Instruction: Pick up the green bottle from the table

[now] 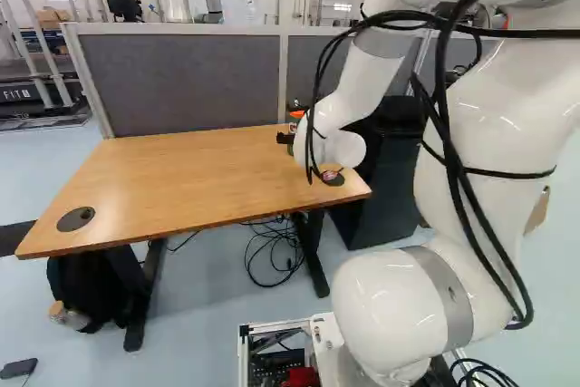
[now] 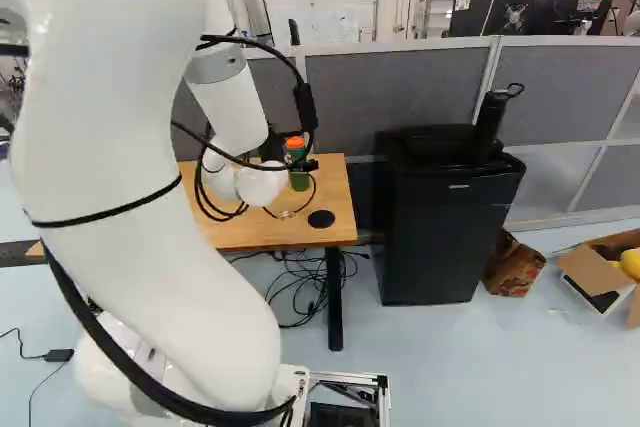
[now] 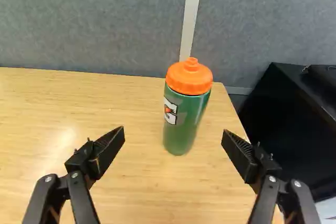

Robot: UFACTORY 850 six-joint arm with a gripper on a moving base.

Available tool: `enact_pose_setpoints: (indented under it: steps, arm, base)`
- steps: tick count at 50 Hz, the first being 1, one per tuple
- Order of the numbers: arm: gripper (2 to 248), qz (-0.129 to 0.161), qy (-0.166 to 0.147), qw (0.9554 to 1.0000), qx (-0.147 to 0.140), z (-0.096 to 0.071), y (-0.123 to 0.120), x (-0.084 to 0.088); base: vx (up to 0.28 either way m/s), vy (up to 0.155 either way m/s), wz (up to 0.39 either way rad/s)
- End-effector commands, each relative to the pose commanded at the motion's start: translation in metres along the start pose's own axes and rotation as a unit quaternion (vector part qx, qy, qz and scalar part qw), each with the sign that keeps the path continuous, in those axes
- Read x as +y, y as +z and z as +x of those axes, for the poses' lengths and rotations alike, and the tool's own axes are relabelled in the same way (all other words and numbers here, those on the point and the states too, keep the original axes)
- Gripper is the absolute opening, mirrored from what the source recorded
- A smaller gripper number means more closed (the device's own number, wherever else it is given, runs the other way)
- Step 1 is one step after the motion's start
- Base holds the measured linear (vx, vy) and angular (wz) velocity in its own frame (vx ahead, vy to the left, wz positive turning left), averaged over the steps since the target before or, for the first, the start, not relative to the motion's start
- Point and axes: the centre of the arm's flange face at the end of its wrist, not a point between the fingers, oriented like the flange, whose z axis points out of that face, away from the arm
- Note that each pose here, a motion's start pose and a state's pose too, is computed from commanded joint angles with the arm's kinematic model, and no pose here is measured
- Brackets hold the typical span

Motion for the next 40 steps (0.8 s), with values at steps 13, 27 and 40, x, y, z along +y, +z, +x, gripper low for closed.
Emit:
enact_pose_setpoints:
  steps: [13,27,40]
  arm:
    - [247,0.002,0.001,1.0,-0.006,-0.003,0.032,0.002]
    - [247,0.002,0.002,0.9999,0.015,-0.005,0.06,0.004]
    - [247,0.003,0.003,0.9998,0.02,-0.013,0.071,0.004]
  base:
    - [0.0,0.0,0.0]
    - [0.0,0.0,0.0]
    - [0.0,0.0,0.0]
